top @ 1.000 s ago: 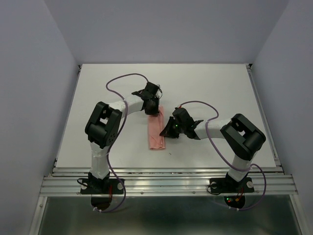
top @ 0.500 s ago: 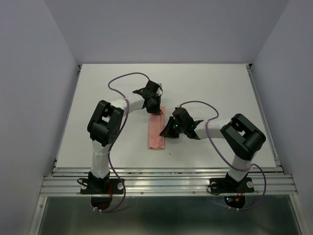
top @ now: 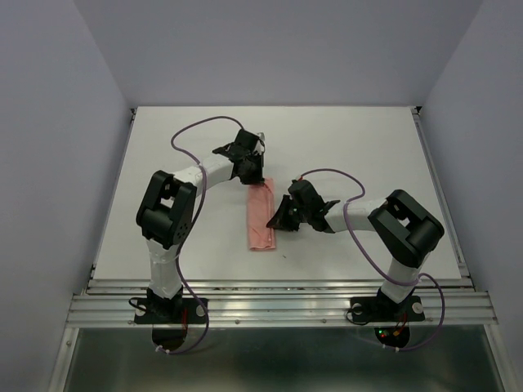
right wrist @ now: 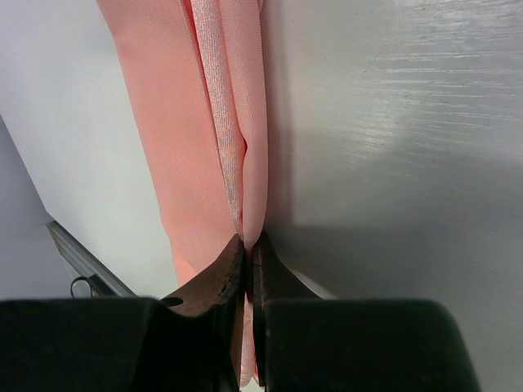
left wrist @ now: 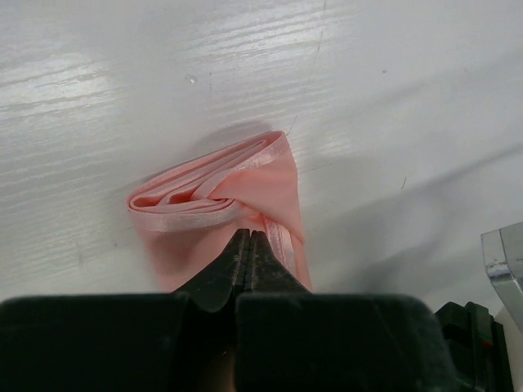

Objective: Fold the napkin into a case and place the utensils inside
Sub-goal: Smooth out the smaller rectangle-folded napkin at the center of the board.

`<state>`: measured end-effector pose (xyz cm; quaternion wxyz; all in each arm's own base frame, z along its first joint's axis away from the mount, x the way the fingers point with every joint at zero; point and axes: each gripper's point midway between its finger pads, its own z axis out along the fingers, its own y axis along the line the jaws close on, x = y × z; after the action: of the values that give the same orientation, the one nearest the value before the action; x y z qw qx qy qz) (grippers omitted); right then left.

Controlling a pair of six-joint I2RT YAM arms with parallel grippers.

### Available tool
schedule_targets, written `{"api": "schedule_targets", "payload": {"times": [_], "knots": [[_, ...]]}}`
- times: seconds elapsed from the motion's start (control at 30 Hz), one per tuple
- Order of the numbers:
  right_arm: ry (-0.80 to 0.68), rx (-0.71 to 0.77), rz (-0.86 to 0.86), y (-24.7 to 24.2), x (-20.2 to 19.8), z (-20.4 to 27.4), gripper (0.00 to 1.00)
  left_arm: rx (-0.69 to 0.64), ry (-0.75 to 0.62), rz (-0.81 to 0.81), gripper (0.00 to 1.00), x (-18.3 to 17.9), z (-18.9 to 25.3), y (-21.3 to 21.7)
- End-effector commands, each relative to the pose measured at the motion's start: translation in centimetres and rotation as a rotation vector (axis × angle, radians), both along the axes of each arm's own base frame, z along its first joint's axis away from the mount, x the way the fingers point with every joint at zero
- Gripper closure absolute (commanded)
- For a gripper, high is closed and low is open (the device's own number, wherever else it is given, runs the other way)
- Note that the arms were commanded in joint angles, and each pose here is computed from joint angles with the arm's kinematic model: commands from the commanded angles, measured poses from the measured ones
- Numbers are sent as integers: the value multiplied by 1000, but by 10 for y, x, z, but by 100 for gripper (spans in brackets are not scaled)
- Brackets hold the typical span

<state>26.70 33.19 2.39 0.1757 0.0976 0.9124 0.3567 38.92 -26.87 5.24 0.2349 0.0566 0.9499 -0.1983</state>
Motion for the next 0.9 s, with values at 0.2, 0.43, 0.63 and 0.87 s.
{"api": "schedule_targets", "payload": {"times": [0.2,0.43,0.63,0.87], "knots": [[34,-57,3,-9,-12,-15,99,-16,-45,16,100,6,18,4],[36,-57,4,-9,-13,-15,99,-6,-24,22,100,5,4,5],[36,-60,2,-10,-13,-15,99,8,1,28,100,4,-7,5],[34,-58,2,-9,-12,-14,99,4,23,31,100,3,-23,3]]}}
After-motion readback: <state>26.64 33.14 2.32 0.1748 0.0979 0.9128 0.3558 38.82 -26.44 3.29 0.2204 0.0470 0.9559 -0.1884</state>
